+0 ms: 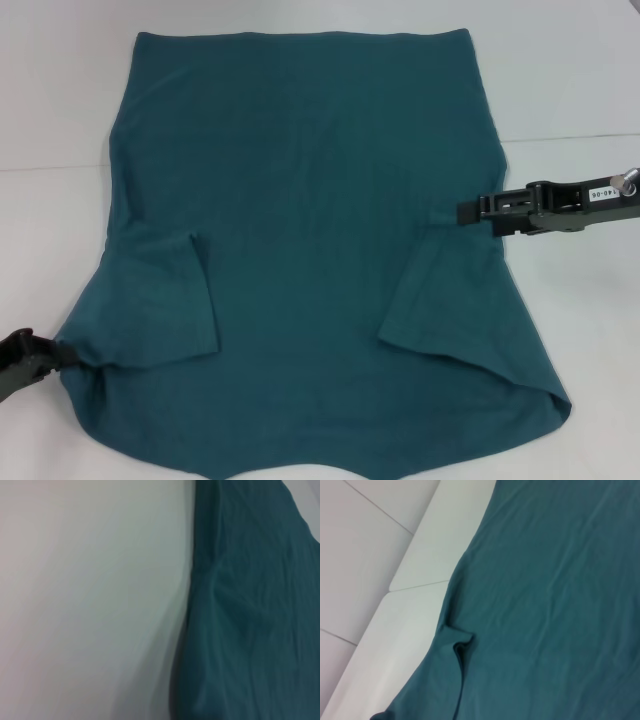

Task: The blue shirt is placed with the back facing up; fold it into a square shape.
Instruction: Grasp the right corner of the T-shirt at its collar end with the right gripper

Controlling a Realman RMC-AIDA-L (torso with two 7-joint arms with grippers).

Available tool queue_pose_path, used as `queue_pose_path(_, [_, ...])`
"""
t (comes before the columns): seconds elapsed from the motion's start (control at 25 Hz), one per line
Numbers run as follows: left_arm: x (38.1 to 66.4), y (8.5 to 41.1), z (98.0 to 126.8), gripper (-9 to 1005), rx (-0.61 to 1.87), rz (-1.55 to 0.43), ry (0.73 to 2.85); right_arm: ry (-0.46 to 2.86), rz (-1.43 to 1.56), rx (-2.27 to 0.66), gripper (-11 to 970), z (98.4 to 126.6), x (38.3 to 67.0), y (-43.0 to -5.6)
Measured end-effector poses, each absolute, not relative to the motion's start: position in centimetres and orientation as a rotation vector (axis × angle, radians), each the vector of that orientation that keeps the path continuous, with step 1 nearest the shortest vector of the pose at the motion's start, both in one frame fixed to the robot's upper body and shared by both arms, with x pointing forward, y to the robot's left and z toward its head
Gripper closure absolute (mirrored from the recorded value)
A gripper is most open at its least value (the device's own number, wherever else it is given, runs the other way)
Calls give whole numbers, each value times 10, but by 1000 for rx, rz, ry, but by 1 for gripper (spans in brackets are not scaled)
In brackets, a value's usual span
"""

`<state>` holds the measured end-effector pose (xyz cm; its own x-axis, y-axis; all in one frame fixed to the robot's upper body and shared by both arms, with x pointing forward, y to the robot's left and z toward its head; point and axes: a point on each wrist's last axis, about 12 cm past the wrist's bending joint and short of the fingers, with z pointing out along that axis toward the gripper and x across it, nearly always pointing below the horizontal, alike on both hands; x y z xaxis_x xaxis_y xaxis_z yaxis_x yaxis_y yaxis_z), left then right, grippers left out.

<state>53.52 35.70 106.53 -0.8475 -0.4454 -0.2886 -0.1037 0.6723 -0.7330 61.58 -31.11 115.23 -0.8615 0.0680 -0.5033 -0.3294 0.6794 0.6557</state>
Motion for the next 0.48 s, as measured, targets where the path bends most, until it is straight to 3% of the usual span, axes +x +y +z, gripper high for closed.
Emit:
queue_pose_path(0.28, [534,353,1073,999,-363,-1117,2396,2412,1037,-214,34,1153,614,-319])
queue_pose_path(0.48, [535,353,1077,995,-347,-1139,2374,2485,1036,-284,35,1153,607,-322])
